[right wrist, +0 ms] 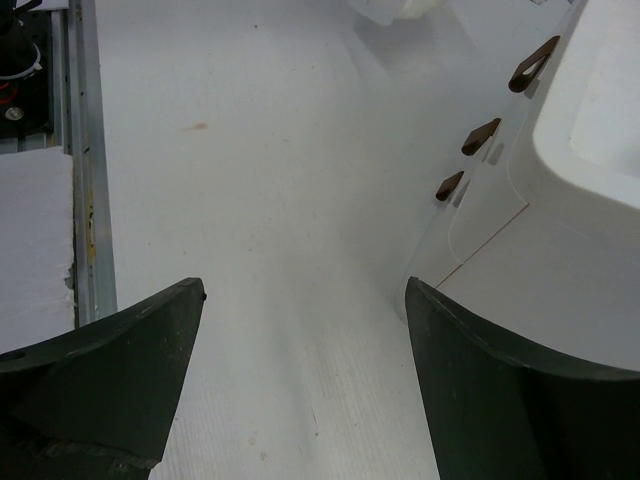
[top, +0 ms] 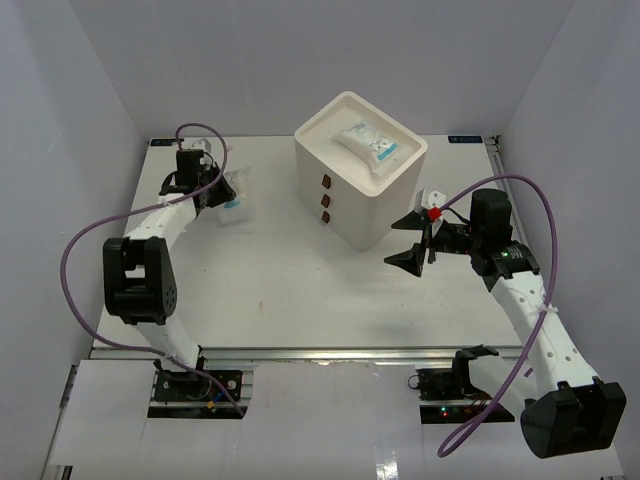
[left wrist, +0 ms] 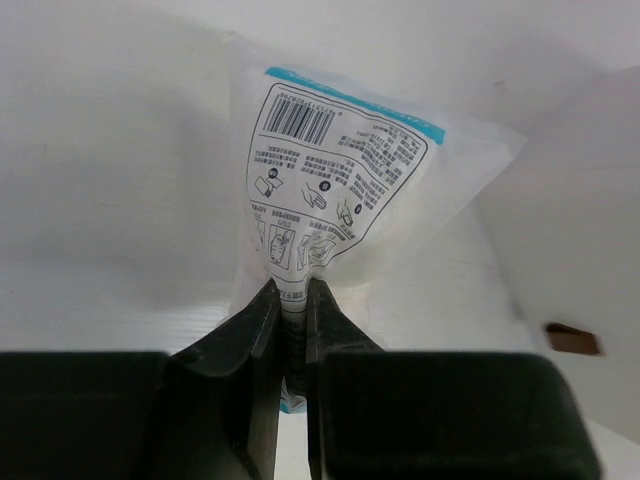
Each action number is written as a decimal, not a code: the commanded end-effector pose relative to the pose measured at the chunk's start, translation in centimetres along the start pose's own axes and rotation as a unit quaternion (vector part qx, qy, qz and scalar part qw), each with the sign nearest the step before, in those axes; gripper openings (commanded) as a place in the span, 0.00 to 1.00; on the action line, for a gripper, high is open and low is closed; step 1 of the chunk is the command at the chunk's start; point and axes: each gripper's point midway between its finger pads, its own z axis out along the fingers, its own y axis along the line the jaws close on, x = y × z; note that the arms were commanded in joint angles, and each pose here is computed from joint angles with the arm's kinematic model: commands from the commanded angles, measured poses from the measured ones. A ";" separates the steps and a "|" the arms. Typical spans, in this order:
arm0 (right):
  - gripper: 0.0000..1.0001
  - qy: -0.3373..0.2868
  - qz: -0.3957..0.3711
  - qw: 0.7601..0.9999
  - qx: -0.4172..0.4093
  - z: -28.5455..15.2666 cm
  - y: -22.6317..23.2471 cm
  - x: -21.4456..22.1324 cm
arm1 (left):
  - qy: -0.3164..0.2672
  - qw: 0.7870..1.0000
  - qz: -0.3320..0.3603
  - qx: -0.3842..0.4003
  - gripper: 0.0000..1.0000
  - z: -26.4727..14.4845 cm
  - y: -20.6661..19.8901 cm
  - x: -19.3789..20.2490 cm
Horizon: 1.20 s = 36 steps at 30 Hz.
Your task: Organize the makeup
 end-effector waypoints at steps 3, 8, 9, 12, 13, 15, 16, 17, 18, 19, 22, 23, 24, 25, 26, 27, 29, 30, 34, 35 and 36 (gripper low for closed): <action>0.88 -0.012 -0.010 1.000 -0.002 -0.2 -0.1 -0.4 | -0.150 0.967 0.025 0.206 0.02 -12.5 -12.3 -6.8; 0.88 -0.011 -0.004 1.000 0.000 -0.2 -0.3 -0.1 | -0.167 0.942 0.058 0.286 0.02 -16.1 -19.2 -6.6; 0.88 -0.011 -0.003 1.000 0.001 -0.2 -0.3 0.0 | -0.164 0.937 0.060 0.302 0.02 -16.4 -20.8 -6.6; 0.88 -0.012 0.000 1.000 0.001 -0.3 -0.4 0.1 | -0.166 0.924 0.072 0.338 0.03 -17.4 -24.8 -7.2; 0.88 -0.012 0.001 1.000 0.001 -0.3 -0.4 0.1 | -0.166 0.921 0.074 0.344 0.03 -17.3 -25.9 -7.4; 0.88 -0.013 0.002 1.000 0.001 -0.3 -0.4 0.2 | -0.158 0.920 0.076 0.350 0.04 -16.3 -27.6 -7.2; 0.88 -0.012 0.004 1.000 0.001 -0.3 -0.4 0.3 | -0.150 0.921 0.077 0.350 0.04 -15.4 -28.4 -6.9; 0.88 -0.013 0.004 1.000 0.001 -0.3 -0.4 0.3 | -0.158 0.920 0.079 0.350 0.05 -15.3 -29.2 -7.5; 0.88 -0.013 0.005 1.000 0.001 -0.4 -0.5 0.3 | -0.163 0.919 0.081 0.350 0.05 -15.2 -29.9 -7.9; 0.88 -0.013 0.005 1.000 0.001 -0.4 -0.5 0.3 | -0.161 0.920 0.083 0.348 0.06 -14.6 -30.4 -7.9; 0.88 -0.013 0.007 1.000 0.001 -0.4 -0.5 0.4 | -0.149 0.924 0.084 0.343 0.07 -12.5 -31.9 -7.4; 0.88 -0.014 0.007 1.000 0.001 -0.4 -0.5 0.4 | -0.148 0.924 0.086 0.343 0.07 -12.1 -32.4 -7.5; 0.88 -0.014 0.007 1.000 0.000 -0.4 -0.5 0.5 | -0.143 0.925 0.088 0.341 0.07 -11.2 -32.8 -7.2; 0.88 -0.013 0.008 1.000 0.001 -0.4 -0.5 0.5 | -0.149 0.924 0.090 0.341 0.08 -11.2 -33.4 -7.6; 0.88 -0.014 0.007 1.000 0.001 -0.4 -0.5 0.5 | -0.136 0.927 0.093 0.336 0.08 -9.9 -33.7 -6.8; 0.88 -0.013 0.008 1.000 0.001 -0.4 -0.6 0.5 | -0.140 0.926 0.096 0.338 0.09 -9.9 -34.3 -7.1; 0.88 -0.013 0.009 1.000 0.002 -0.4 -0.6 0.6 | -0.144 0.925 0.099 0.338 0.10 -9.6 -35.2 -7.6; 0.88 -0.014 0.009 1.000 0.002 -0.4 -0.6 0.5 | -0.143 0.925 0.100 0.337 0.11 -9.3 -35.4 -7.5; 0.88 -0.013 0.010 1.000 0.004 -0.5 -0.7 0.6 | -0.143 0.927 0.096 0.333 0.20 -8.3 -35.9 -7.4; 0.88 -0.012 0.010 1.000 0.004 -0.5 -0.7 0.6 | -0.142 0.928 0.095 0.332 0.23 -8.2 -35.9 -7.4; 0.88 -0.012 0.010 1.000 0.004 -0.4 -0.8 0.7 | -0.141 0.928 0.093 0.332 0.27 -8.1 -35.9 -7.4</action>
